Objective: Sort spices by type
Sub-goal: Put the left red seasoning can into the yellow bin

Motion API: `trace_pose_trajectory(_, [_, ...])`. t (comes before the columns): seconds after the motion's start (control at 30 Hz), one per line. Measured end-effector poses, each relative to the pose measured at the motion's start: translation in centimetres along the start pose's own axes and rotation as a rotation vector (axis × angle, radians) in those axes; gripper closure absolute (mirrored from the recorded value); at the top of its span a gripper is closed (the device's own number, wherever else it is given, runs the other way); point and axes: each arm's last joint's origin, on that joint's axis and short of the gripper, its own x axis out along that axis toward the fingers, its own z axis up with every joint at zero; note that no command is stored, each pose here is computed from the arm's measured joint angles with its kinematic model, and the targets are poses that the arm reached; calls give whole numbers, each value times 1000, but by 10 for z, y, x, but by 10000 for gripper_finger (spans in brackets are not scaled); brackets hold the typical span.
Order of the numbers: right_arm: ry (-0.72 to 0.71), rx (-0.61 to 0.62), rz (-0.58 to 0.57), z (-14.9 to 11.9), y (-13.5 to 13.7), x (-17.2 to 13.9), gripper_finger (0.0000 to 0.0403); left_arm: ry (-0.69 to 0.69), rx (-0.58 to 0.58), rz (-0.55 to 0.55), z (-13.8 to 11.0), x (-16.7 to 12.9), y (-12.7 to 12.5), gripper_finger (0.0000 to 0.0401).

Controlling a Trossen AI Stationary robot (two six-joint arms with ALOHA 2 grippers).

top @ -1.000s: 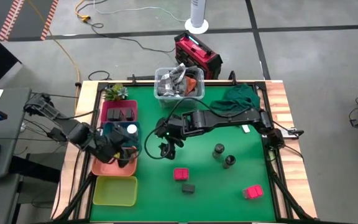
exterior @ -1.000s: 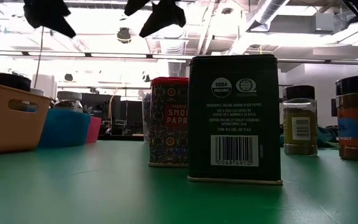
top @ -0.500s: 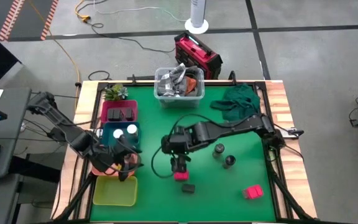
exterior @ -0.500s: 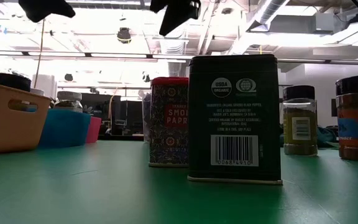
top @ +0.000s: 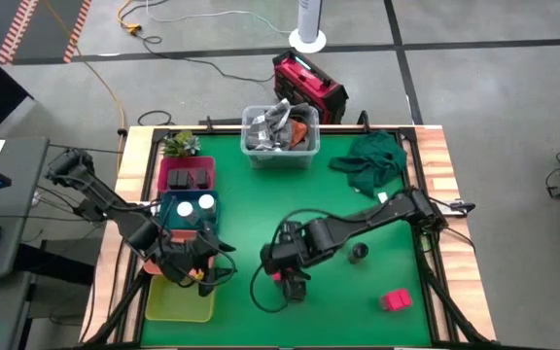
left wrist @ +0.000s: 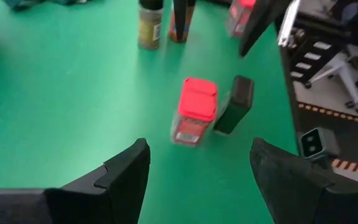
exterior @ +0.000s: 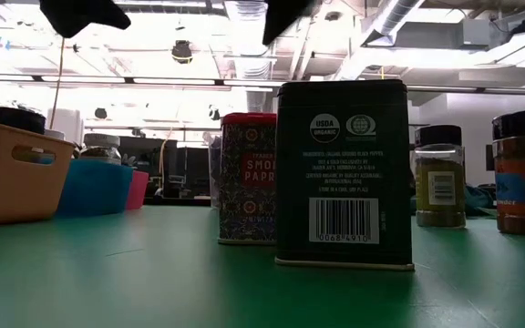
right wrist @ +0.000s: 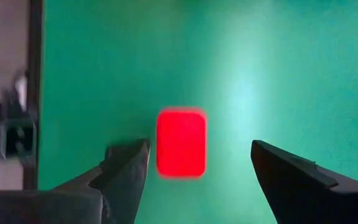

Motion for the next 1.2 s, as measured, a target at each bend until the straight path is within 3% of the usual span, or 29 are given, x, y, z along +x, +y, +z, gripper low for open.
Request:
trace_pose_trajectory(0.27, [149,-64,-13,-28,20,25,92,-28,-11,-20,3,0,-2,136])
trace_pose_trajectory(0.9, [129,-31,-68,-41,24,56,92,-25,-26,-6,3,2,-1,136])
trace_pose_trajectory(1.2, [75,-32,-51,-36,26,57,92,-35,-28,7,4,2,0,136])
